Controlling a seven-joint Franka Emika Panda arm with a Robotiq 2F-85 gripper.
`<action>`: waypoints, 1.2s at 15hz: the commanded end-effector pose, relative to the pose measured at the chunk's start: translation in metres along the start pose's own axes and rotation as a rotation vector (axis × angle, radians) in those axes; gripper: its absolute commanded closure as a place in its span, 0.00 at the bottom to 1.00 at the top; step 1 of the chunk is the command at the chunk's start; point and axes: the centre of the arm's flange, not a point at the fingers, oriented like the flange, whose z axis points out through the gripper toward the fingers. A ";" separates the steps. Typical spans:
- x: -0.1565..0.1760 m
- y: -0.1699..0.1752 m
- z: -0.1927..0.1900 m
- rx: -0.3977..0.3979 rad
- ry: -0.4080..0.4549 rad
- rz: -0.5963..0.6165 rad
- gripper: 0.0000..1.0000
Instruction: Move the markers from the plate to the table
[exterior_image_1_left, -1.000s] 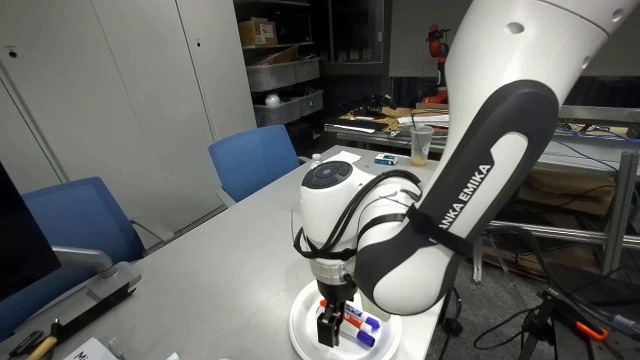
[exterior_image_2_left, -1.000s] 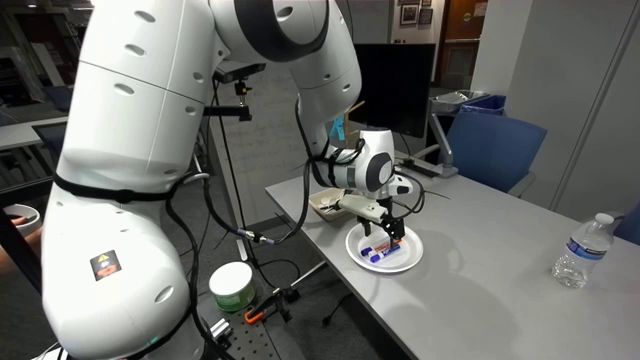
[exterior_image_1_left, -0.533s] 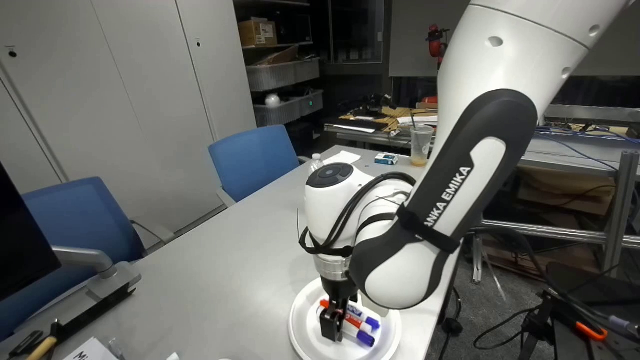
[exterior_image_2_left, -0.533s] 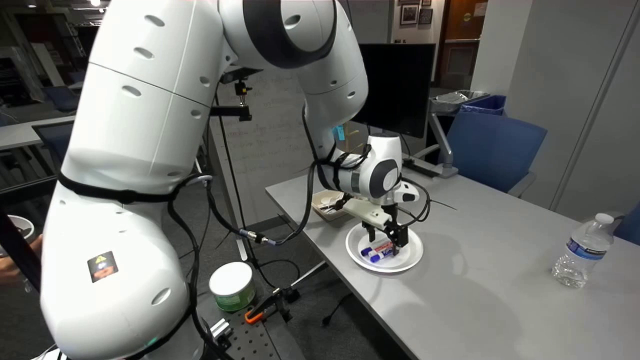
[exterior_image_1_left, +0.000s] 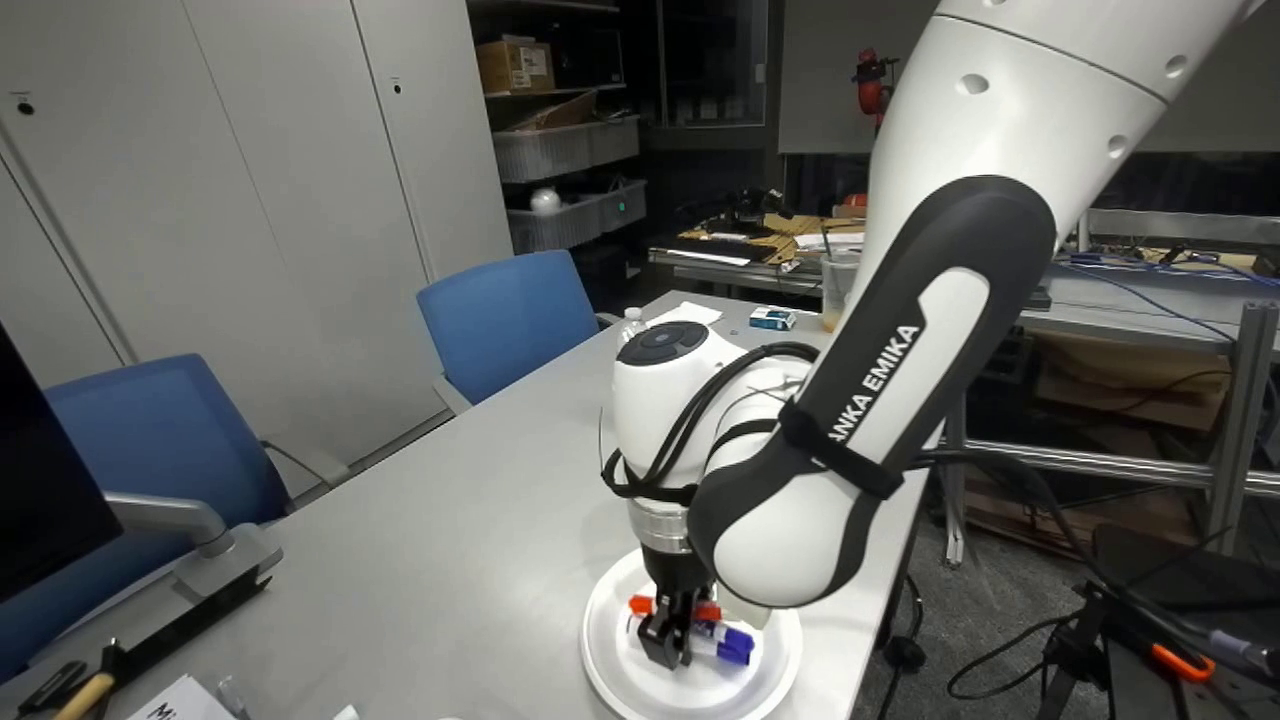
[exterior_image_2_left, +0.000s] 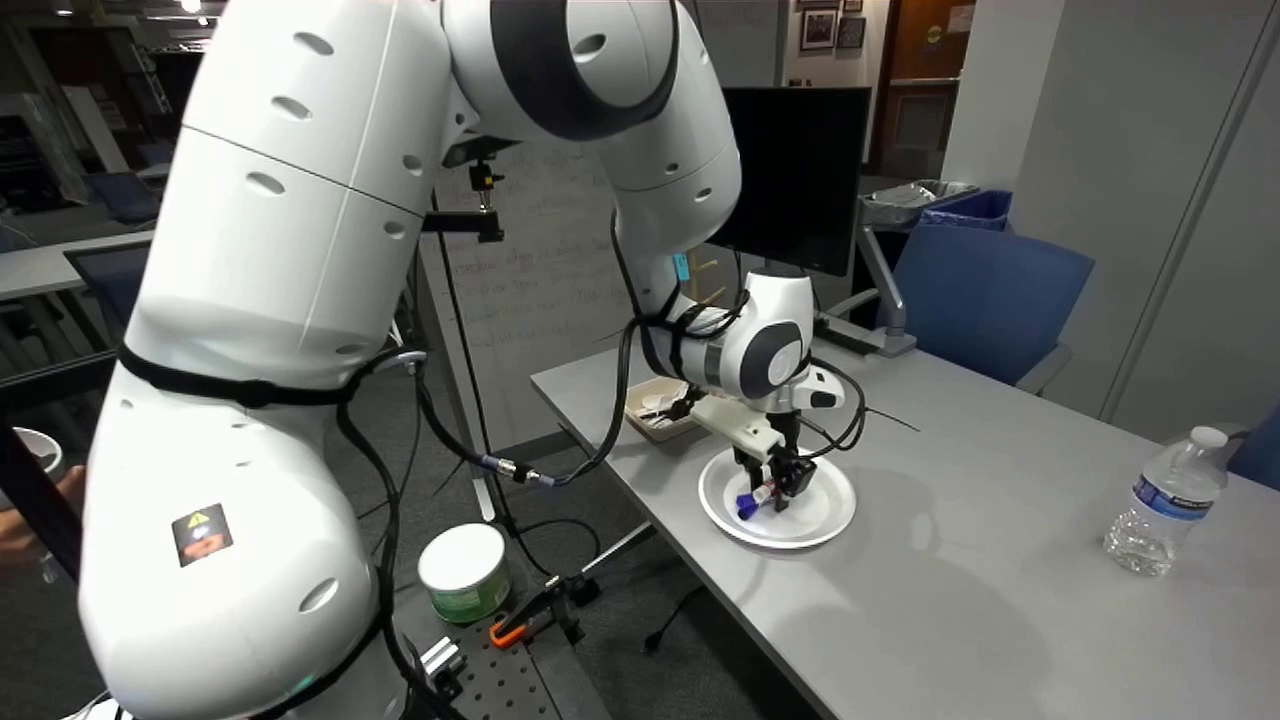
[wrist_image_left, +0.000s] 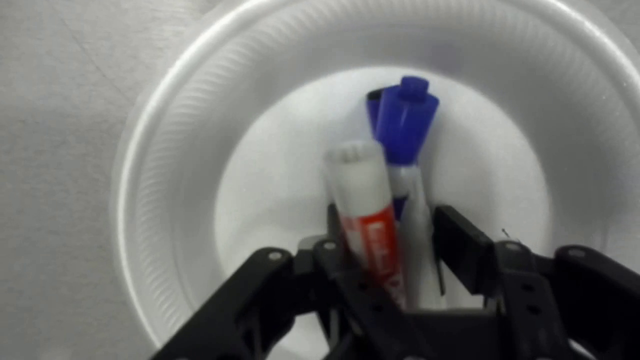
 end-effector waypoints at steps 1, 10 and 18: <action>0.007 0.005 0.003 0.022 0.005 0.004 0.82; 0.001 0.011 -0.037 0.037 0.044 0.011 0.94; -0.004 0.075 -0.081 -0.004 0.123 0.102 0.94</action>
